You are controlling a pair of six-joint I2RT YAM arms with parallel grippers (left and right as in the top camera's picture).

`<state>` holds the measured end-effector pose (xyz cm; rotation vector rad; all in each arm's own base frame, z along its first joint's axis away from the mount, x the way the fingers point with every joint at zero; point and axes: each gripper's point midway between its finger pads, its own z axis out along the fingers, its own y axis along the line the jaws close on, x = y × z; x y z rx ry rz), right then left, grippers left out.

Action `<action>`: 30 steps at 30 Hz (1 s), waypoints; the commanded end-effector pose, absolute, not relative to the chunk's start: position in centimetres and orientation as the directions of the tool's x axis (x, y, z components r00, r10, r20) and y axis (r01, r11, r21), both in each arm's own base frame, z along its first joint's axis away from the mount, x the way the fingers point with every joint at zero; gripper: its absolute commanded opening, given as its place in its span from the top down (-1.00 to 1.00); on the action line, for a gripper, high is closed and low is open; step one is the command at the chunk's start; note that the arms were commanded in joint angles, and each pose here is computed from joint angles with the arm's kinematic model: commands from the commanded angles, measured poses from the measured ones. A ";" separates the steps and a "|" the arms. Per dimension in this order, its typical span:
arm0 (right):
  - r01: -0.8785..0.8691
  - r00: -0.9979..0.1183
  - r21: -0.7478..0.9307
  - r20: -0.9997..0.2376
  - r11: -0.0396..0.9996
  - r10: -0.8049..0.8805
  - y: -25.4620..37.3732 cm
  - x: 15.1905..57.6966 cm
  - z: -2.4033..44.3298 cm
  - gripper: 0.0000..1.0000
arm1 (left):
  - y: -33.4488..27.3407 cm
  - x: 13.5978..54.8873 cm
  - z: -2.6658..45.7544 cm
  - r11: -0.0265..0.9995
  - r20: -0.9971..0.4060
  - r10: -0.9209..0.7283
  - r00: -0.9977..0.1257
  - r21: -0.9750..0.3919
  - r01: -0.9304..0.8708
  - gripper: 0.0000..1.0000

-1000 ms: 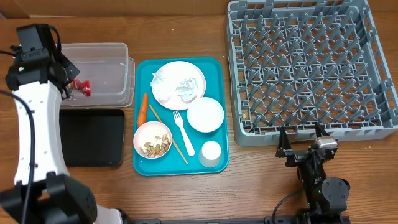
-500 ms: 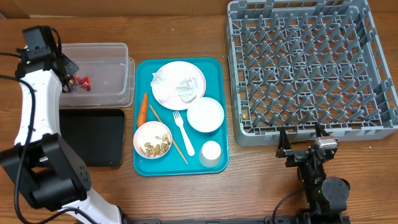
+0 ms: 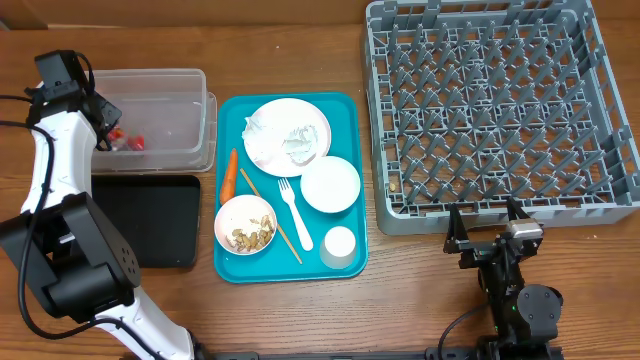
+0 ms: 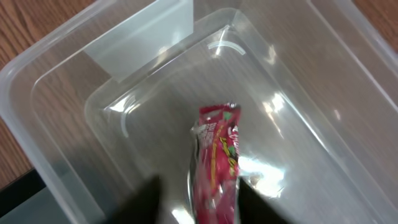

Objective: Sort waste into correct bins and load items into the dishwasher
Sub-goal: 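Carry the wrapper left and drop it into the clear bin, then move the left gripper back to the plate and grasp a tissue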

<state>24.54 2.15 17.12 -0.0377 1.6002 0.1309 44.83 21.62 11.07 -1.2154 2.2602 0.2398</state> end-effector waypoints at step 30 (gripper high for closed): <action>-0.103 -0.027 0.056 -0.998 0.993 0.053 2.1 24.6 17.0 -1.00 | -1.4 39.8 26.5 0.811 -0.427 -0.515 -0.743 -0.524 -0.261 -0.55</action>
